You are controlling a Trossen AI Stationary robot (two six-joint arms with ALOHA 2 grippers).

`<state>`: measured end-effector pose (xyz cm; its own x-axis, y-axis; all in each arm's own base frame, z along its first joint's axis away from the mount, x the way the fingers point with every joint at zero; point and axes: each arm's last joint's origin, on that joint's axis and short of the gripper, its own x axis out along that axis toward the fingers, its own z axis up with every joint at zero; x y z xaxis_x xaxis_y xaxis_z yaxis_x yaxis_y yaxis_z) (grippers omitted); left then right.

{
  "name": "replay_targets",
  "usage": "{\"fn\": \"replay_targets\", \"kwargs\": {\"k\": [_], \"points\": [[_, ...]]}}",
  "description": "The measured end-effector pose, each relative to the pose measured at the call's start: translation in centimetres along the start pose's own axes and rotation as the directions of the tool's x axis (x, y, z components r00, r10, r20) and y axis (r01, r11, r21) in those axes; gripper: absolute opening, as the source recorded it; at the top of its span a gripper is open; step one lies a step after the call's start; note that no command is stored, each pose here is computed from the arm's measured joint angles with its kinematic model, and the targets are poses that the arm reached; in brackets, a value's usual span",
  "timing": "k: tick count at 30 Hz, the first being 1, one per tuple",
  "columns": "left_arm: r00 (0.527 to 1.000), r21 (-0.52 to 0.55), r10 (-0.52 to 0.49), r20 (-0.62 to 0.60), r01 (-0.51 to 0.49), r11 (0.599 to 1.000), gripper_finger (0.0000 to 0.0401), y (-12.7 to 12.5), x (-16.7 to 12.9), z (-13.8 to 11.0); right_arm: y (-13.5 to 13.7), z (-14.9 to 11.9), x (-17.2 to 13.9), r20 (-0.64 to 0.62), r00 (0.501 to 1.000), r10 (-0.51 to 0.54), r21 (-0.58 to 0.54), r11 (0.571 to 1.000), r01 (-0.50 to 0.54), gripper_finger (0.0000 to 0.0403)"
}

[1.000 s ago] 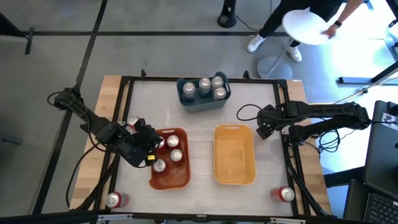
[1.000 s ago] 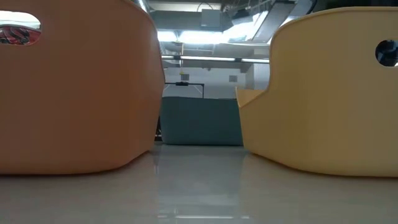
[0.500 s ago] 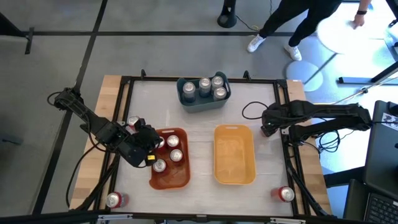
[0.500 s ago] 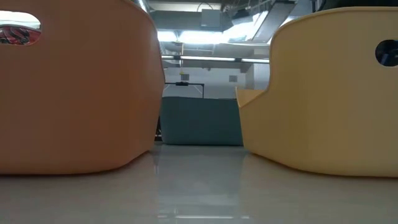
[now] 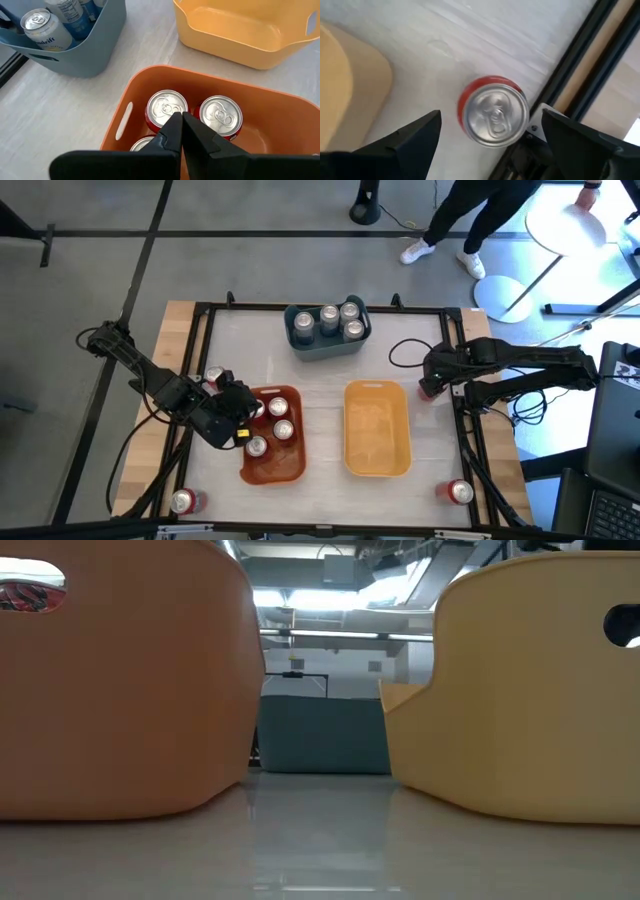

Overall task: Sort soda cans
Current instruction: Put the top right red soda can into the yellow bin

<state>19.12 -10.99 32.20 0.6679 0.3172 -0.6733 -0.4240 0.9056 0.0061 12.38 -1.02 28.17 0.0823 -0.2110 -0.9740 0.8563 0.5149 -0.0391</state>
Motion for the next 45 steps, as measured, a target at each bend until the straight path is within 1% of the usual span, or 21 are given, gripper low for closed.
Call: {"fn": "replay_targets", "kwargs": {"k": [4, 8, 12, 15, 17, 18, 26, 34, 37, 40, 41, 45], "points": [[1.0, 0.0, 0.0, 0.0, 0.0, 1.0, 0.0001, 0.0, 0.0, 0.0, 0.3, 0.1, 0.1, 0.014, 1.0, 0.027, 0.004, 1.0, -0.027, 0.0344], [1.0, 0.0, 0.0, 0.0, 0.0, 1.0, 0.0001, 0.0, 0.0, 0.0, 0.4, -0.2, 1.4, -0.005, 1.0, 0.011, 0.003, 1.0, -0.011, 0.0344], [1.0, 0.004, 0.0, 0.0, 0.0, 1.0, 0.0001, 0.0, 0.0, 0.0, 0.2, -0.6, 2.8, -0.026, 0.999, -0.029, 0.014, 0.999, 0.03, 0.0344], [1.0, 0.004, 0.002, 0.003, -0.002, 1.0, 0.0001, 0.0, 0.0, 0.0, 0.6, -0.5, 3.4, -0.009, 1.0, -0.013, 0.017, 1.0, 0.013, 0.0344], [1.0, 0.001, 0.002, 0.007, -0.002, 1.0, 0.0001, 0.0, 0.0, 0.0, 1.0, -0.2, 3.4, 0.014, 1.0, 0.028, 0.016, 0.999, -0.029, 0.0344], [1.0, -0.002, 0.0, 0.009, 0.0, 1.0, 0.0001, 0.0, 0.0, 0.1, 1.1, -0.2, 3.5, 0.009, 0.999, 0.036, 0.016, 0.999, -0.037, 0.0344], [1.0, -0.007, -0.012, 0.019, 0.012, 1.0, 0.0001, -0.2, 0.0, 0.2, 1.5, -0.3, 4.5, -0.067, 0.998, 0.006, -0.001, 1.0, -0.006, 0.0344], [1.0, 0.005, -0.012, 0.02, 0.012, 1.0, 0.0001, -0.2, 0.0, 0.2, 2.4, 0.0, 5.5, -0.1, 0.995, -0.025, -0.038, 0.999, 0.021, 0.0343], [1.0, 0.005, -0.012, 0.02, 0.012, 1.0, 0.0001, -0.2, 0.0, 0.2, 2.7, 0.1, 5.6, -0.098, 0.995, -0.029, -0.06, 0.998, 0.023, 0.0324], [1.0, 0.005, -0.013, 0.02, 0.013, 1.0, 0.0001, -0.2, 0.0, 0.2, 2.7, 0.1, 5.6, -0.091, 0.995, -0.034, -0.071, 0.997, 0.028, 0.0285], [1.0, 0.004, -0.013, 0.02, 0.013, 1.0, 0.0001, -0.2, 0.0, 0.2, 2.6, 0.1, 5.6, -0.086, 0.996, -0.033, -0.08, 0.996, 0.026, 0.0279], [1.0, 0.002, -0.015, 0.022, 0.015, 1.0, 0.0001, -0.2, 0.0, 0.2, 2.5, 0.3, 4.8, -0.067, 0.997, -0.037, -0.084, 0.996, 0.031, 0.0279]]}}
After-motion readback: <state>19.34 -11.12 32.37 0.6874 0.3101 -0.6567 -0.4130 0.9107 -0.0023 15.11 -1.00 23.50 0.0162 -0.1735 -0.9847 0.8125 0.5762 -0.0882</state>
